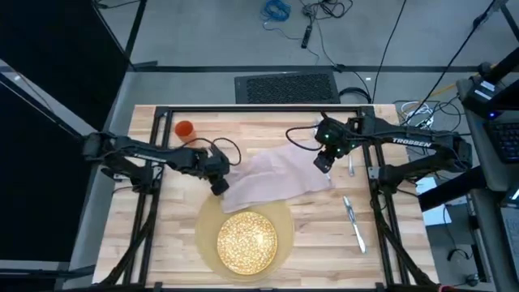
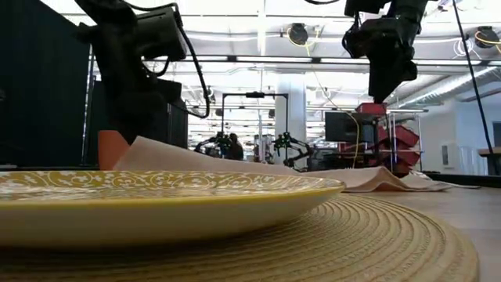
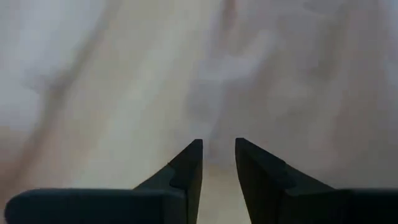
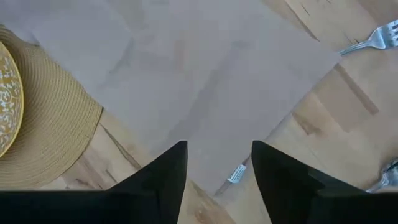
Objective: Set table place
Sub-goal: Fold the light orange napkin on the table
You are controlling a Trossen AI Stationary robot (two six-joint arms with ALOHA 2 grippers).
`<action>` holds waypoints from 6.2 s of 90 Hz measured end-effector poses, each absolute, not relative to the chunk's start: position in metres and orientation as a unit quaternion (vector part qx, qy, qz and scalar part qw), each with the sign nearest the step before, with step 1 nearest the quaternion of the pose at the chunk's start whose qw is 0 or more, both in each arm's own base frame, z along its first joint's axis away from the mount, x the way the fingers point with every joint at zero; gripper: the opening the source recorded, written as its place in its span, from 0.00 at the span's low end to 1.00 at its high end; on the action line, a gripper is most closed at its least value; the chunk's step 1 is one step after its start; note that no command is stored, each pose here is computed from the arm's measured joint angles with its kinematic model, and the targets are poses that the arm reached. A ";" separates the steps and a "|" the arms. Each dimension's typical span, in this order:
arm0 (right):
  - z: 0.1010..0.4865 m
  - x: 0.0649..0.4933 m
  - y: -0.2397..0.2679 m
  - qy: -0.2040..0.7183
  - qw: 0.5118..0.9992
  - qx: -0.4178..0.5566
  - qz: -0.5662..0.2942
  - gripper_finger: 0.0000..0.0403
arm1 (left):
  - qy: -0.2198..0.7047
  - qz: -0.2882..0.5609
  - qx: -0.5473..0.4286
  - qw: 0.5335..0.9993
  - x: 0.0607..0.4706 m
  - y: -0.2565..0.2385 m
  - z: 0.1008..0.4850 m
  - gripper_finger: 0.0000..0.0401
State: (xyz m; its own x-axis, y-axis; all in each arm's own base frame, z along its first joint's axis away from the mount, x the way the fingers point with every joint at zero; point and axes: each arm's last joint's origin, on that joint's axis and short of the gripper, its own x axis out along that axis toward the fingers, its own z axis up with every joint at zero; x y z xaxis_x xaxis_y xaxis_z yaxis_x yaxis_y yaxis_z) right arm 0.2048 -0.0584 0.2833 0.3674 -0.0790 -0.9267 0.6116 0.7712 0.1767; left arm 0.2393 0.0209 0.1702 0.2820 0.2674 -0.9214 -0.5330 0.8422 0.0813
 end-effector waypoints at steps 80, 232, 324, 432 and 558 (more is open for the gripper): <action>0.283 0.205 -0.058 0.517 0.786 0.258 -0.219 0.41 | 0.581 0.249 -0.086 0.770 0.245 0.033 0.151 0.10; 0.215 0.321 -0.048 0.444 0.862 0.245 0.011 0.27 | 0.601 0.337 -0.077 0.721 0.218 0.077 0.164 0.00; 0.130 0.365 -0.044 0.458 0.857 0.236 -0.006 0.00 | 0.562 0.299 -0.084 0.766 0.230 0.078 0.166 0.00; 0.168 0.360 -0.039 0.415 0.882 0.223 0.011 0.00 | 0.564 0.301 -0.086 0.764 0.229 0.078 0.166 0.00; 0.250 0.323 -0.088 0.420 0.893 0.162 -0.020 0.23 | 0.604 0.253 -0.058 0.753 0.244 0.077 0.227 0.02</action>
